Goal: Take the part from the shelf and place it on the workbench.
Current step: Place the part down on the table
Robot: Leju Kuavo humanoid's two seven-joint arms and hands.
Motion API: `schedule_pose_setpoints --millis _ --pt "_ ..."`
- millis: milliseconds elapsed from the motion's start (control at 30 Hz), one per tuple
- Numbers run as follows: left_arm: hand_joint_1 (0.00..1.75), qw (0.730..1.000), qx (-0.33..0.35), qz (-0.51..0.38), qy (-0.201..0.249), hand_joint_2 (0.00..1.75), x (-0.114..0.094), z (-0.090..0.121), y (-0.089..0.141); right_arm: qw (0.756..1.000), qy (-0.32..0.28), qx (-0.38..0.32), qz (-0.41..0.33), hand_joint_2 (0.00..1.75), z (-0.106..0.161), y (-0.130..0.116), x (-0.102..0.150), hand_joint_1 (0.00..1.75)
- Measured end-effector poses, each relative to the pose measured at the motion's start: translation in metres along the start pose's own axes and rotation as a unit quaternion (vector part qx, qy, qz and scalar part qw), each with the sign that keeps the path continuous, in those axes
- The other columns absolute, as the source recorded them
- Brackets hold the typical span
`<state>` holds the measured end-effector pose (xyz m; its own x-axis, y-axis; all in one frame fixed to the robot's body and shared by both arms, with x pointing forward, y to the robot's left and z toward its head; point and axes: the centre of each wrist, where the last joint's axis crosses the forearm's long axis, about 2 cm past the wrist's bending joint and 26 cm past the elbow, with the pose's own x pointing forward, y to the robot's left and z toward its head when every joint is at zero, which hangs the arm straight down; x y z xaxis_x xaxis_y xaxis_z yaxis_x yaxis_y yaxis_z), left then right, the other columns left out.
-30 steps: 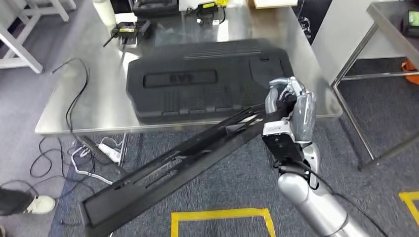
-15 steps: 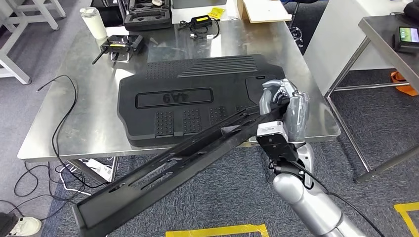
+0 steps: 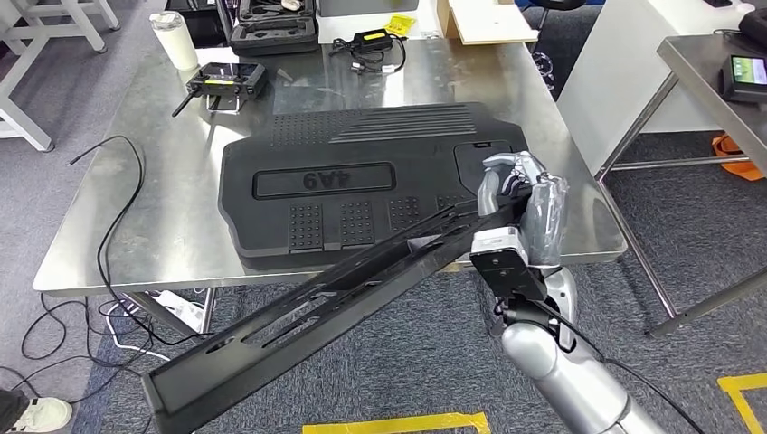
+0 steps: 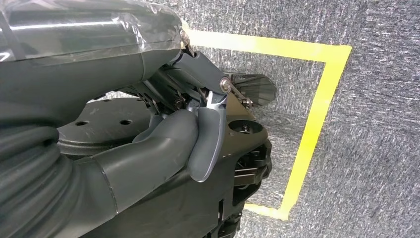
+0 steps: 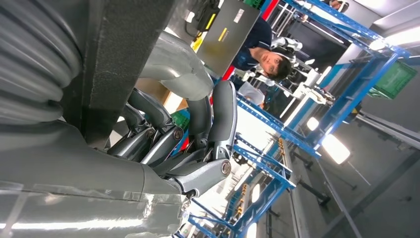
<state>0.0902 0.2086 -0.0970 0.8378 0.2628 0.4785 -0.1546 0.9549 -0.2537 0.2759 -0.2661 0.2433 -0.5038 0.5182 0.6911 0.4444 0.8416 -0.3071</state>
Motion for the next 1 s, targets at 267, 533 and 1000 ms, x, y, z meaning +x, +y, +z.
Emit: schedule_pose_setpoints --millis 267,533,1000 --pt "1.75 1.000 -0.001 -0.003 -0.001 1.75 0.001 0.000 0.000 1.000 -0.022 0.015 0.017 1.75 -0.008 0.004 0.007 1.75" --pt "1.75 1.000 -0.002 -0.003 -0.002 1.75 0.001 -0.001 0.000 0.998 -0.044 0.032 0.011 1.75 -0.024 0.012 0.020 1.75" --pt "1.75 1.000 0.007 0.017 0.007 1.75 0.005 -0.002 -0.001 0.976 -0.129 0.173 0.000 1.75 -0.112 0.094 0.113 1.75"
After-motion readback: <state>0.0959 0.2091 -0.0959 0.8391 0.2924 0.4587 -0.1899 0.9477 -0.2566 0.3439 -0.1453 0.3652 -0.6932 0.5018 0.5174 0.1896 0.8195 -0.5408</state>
